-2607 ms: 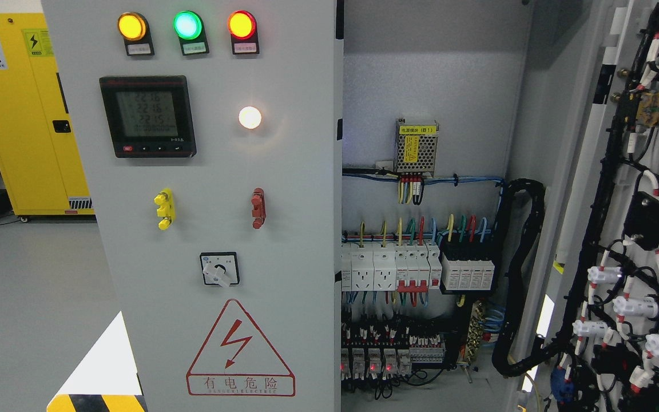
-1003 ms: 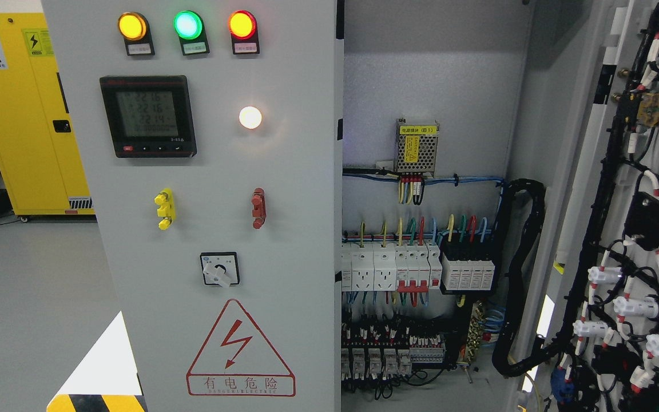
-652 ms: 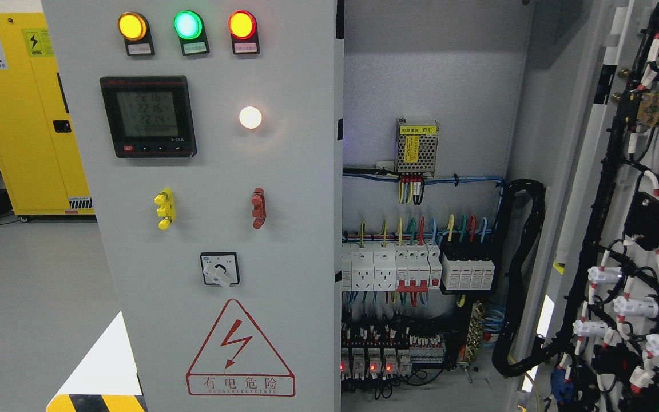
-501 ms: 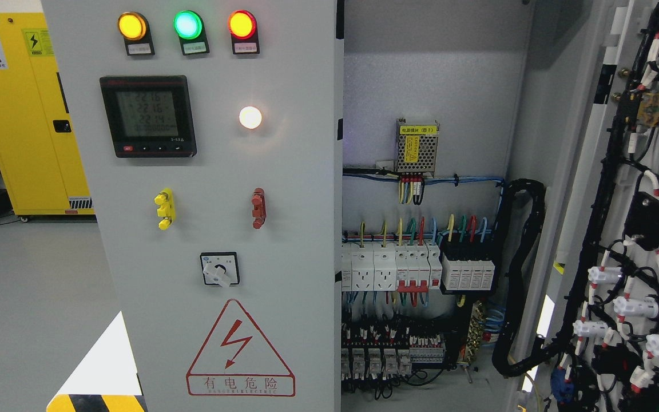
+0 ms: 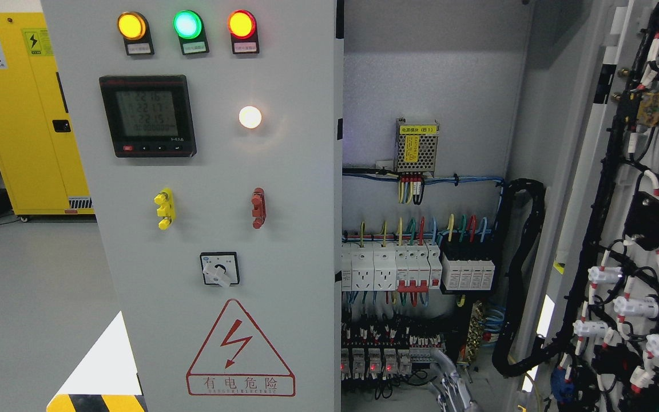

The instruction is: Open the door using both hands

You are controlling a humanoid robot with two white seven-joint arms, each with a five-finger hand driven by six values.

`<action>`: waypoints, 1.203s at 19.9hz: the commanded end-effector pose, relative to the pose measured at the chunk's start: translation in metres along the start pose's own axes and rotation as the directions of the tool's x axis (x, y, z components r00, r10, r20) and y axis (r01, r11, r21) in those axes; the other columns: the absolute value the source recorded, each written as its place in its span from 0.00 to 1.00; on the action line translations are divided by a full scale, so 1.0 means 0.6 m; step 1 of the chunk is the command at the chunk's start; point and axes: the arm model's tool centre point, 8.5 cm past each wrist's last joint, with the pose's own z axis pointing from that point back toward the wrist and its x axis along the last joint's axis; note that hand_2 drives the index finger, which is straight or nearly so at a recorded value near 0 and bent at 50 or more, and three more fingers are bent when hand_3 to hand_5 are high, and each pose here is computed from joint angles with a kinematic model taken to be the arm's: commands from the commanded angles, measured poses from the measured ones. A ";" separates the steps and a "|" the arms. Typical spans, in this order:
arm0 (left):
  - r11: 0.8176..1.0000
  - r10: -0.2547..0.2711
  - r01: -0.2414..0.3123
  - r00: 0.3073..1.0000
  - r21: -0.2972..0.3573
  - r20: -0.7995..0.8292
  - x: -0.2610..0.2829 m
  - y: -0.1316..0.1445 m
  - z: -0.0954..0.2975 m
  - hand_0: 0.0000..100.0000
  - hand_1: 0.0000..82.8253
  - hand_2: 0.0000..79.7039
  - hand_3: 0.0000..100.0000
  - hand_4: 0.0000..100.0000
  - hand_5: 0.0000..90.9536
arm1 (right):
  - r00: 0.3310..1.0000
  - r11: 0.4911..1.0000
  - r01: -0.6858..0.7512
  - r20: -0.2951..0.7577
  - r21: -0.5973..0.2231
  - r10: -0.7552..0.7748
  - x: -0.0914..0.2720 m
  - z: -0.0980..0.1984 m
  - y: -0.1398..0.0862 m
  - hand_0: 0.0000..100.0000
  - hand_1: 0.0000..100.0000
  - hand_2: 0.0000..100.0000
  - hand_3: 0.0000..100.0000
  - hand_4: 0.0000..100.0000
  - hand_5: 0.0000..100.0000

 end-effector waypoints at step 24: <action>1.000 0.004 -0.004 1.000 0.014 -0.011 -0.006 0.014 0.002 0.12 0.67 0.00 0.00 0.00 0.00 | 0.995 0.995 -0.074 0.069 0.061 0.070 0.049 -0.251 0.019 0.00 0.50 0.04 0.00 0.00 0.00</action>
